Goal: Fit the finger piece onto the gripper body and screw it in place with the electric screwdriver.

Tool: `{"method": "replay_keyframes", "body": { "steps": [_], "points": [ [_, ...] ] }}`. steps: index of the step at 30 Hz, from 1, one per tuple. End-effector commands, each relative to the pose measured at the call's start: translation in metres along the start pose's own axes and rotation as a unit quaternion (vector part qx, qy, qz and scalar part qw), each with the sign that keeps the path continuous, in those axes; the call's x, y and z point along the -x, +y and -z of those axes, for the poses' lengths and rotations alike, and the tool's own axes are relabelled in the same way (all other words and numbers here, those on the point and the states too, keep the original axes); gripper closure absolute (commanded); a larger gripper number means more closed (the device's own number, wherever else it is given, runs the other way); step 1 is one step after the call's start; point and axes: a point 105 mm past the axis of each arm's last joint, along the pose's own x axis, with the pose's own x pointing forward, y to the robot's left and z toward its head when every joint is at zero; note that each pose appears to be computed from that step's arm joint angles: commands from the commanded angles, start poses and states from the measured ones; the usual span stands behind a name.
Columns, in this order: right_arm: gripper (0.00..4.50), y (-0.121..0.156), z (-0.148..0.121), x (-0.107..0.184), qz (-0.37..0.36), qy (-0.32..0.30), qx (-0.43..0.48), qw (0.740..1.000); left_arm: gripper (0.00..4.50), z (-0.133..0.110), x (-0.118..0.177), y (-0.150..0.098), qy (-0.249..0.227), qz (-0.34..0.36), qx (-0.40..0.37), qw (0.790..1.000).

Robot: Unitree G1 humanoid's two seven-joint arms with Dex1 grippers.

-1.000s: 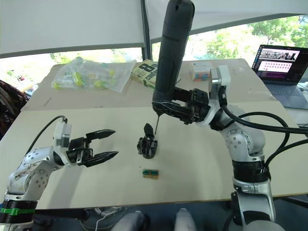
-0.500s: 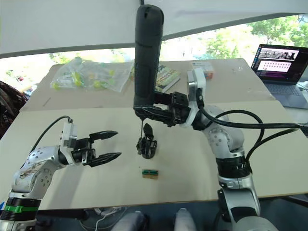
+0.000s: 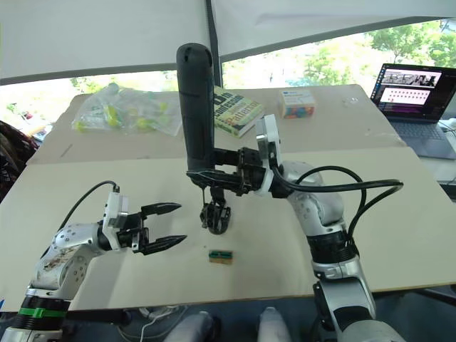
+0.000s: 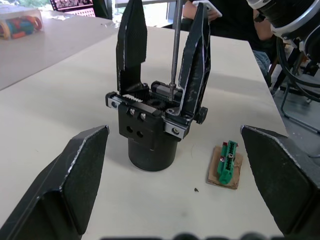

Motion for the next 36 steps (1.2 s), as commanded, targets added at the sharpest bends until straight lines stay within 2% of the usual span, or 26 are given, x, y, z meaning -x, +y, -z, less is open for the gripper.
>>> {"method": "replay_keyframes", "body": {
  "steps": [1, 18, 36],
  "points": [
    [2.59, 0.0043, -0.0152, -0.0050, -0.017, -0.020, 0.030, 0.999, 0.00, -0.0007, -0.0004, -0.0011, -0.002, 0.001, -0.011, 1.000],
    [2.59, -0.0011, -0.0065, -0.0032, -0.001, -0.009, 0.030, 0.999, 0.00, 0.0030, -0.0020, -0.0036, 0.002, 0.004, -0.009, 1.000],
    [2.59, -0.0046, -0.0127, -0.0010, -0.003, -0.016, 0.028, 0.999, 0.00, 0.0030, -0.0038, -0.0026, -0.002, 0.000, -0.009, 1.000]
  ]
}}
